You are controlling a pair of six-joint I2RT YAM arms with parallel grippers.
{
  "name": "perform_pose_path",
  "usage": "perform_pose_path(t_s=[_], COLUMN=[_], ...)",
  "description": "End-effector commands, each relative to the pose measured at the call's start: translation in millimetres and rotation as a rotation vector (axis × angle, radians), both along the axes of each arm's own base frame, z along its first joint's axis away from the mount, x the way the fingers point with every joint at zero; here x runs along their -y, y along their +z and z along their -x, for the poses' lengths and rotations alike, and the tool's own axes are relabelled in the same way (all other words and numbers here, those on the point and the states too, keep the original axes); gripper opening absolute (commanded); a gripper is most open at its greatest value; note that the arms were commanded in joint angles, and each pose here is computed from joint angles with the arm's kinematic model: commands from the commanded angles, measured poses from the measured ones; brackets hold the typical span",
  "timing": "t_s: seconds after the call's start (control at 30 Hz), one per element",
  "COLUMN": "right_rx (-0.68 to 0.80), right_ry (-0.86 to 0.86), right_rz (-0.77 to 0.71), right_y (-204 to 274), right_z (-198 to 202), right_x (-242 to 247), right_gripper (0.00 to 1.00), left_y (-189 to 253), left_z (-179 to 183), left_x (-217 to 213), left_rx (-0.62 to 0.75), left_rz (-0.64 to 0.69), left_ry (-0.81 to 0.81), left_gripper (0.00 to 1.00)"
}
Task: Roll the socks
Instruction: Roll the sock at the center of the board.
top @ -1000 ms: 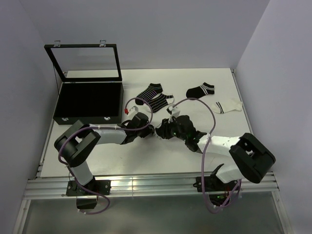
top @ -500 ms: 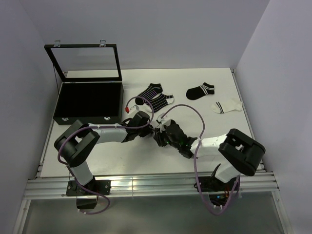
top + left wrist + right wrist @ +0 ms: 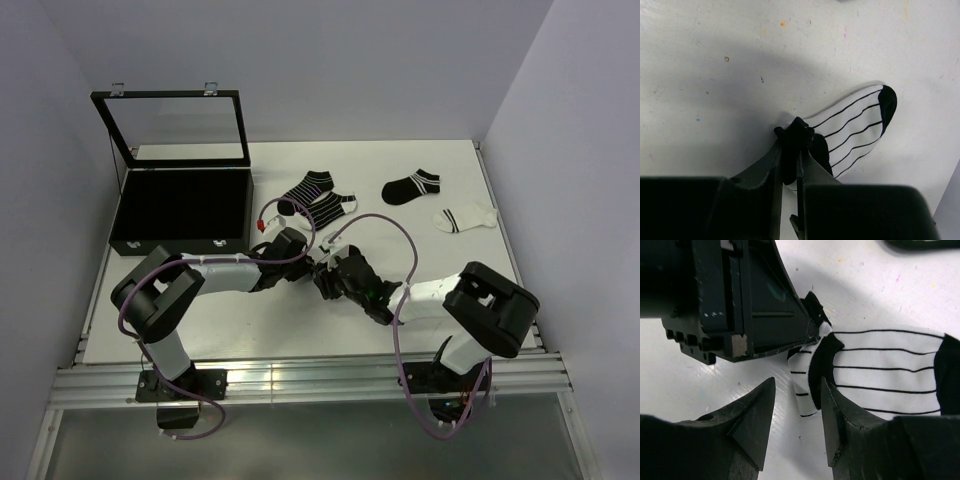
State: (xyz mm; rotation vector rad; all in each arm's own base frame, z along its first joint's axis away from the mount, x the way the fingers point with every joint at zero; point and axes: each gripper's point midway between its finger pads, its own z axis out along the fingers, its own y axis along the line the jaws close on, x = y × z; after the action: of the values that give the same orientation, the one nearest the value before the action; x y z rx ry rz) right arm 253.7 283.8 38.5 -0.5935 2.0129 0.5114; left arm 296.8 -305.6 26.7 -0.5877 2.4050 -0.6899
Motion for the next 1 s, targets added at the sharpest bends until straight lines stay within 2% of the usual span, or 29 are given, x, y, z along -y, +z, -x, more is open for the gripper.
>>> perform_pose_path(t_s=[0.0,0.37,0.67,0.77,0.8,0.87,0.9,0.97], right_rx=[0.088,-0.015,-0.138,-0.159,-0.164,-0.172,-0.178,-0.183], right_ry=[-0.012,-0.016,-0.050,-0.068,-0.075,-0.083,-0.086,-0.094], right_rz=[-0.049,-0.005,0.066,0.079,0.083,0.091,0.093,0.090], right_y=[33,1,-34,-39,-39,-41,-42,-43], right_z=[-14,-10,-2,-2,-3,-3,-3,-2], right_x=[-13,-17,-11,-10,-9,-8,-8,-7], right_gripper=[0.49,0.49,0.45,0.36,0.29,0.21,0.13,0.04], left_y=[-28,-26,-23,-22,-22,-21,-19,-15], left_z=[25,26,28,29,30,31,30,31], left_x=[-27,-27,-25,-23,-22,-21,-20,-20], left_rx=[-0.098,-0.095,-0.102,-0.110,-0.114,-0.117,-0.115,-0.114], left_rz=[-0.147,-0.142,-0.105,-0.086,-0.081,-0.061,-0.051,-0.026], left_ry=[-0.031,-0.026,-0.011,-0.009,-0.008,0.000,0.005,0.020], left_gripper=[0.00,0.00,0.00,0.00,0.00,0.00,0.00,0.02])
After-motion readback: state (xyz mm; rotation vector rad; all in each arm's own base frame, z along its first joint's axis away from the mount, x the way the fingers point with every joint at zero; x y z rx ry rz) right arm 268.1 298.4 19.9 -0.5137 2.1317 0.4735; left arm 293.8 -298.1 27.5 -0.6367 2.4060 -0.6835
